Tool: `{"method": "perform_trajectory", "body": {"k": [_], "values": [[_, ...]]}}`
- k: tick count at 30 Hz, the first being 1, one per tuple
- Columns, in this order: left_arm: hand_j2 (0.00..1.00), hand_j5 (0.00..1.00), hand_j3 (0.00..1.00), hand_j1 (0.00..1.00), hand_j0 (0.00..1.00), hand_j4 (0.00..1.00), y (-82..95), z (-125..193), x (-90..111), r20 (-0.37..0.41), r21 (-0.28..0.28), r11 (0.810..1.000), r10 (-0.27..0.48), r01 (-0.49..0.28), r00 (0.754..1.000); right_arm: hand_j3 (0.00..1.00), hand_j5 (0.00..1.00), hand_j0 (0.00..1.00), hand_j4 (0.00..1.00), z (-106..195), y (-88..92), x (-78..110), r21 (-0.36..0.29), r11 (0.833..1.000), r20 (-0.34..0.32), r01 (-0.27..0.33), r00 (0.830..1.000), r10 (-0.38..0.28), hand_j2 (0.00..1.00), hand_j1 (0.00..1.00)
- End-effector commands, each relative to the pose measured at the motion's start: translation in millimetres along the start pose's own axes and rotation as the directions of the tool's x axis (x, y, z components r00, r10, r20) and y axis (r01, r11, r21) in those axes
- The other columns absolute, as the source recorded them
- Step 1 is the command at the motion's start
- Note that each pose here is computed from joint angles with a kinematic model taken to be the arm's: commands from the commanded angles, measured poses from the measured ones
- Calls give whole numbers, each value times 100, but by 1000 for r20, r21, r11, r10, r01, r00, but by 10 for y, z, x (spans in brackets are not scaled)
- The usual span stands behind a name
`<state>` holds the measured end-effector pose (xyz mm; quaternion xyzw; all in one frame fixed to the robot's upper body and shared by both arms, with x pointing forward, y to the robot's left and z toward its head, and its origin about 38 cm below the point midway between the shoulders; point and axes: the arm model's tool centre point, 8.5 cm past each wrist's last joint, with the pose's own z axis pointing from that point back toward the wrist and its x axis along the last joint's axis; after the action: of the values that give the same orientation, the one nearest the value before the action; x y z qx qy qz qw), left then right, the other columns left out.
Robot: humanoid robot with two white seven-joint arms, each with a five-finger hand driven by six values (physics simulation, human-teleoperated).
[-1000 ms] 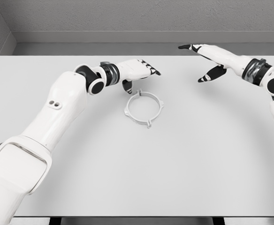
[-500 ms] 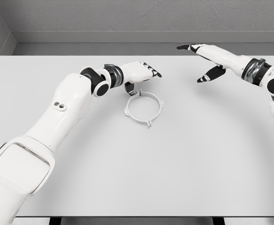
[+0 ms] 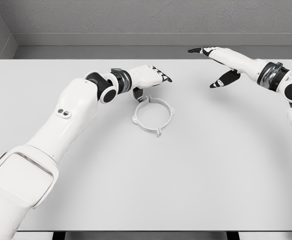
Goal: Assemble PVC drainage pipe clamps
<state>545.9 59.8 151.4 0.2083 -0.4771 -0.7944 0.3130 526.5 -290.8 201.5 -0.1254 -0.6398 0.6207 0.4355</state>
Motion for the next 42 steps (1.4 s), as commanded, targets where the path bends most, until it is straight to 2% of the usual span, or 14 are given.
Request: {"method": "perform_trajectory", "body": {"k": [1, 42], "values": [[100, 100, 100, 100, 100, 100, 10, 2, -1, 0, 4, 1000, 3, -3, 1000, 100, 100, 100, 100, 2, -15, 6, -7, 1000, 3, 5, 1000, -5, 100, 100], [100, 100, 100, 100, 100, 100, 33, -11, 70, 21, 5, 1000, -20, 20, 1000, 100, 100, 100, 100, 29, -32, -2, -8, 1000, 0, -1, 1000, 1, 100, 100]]}}
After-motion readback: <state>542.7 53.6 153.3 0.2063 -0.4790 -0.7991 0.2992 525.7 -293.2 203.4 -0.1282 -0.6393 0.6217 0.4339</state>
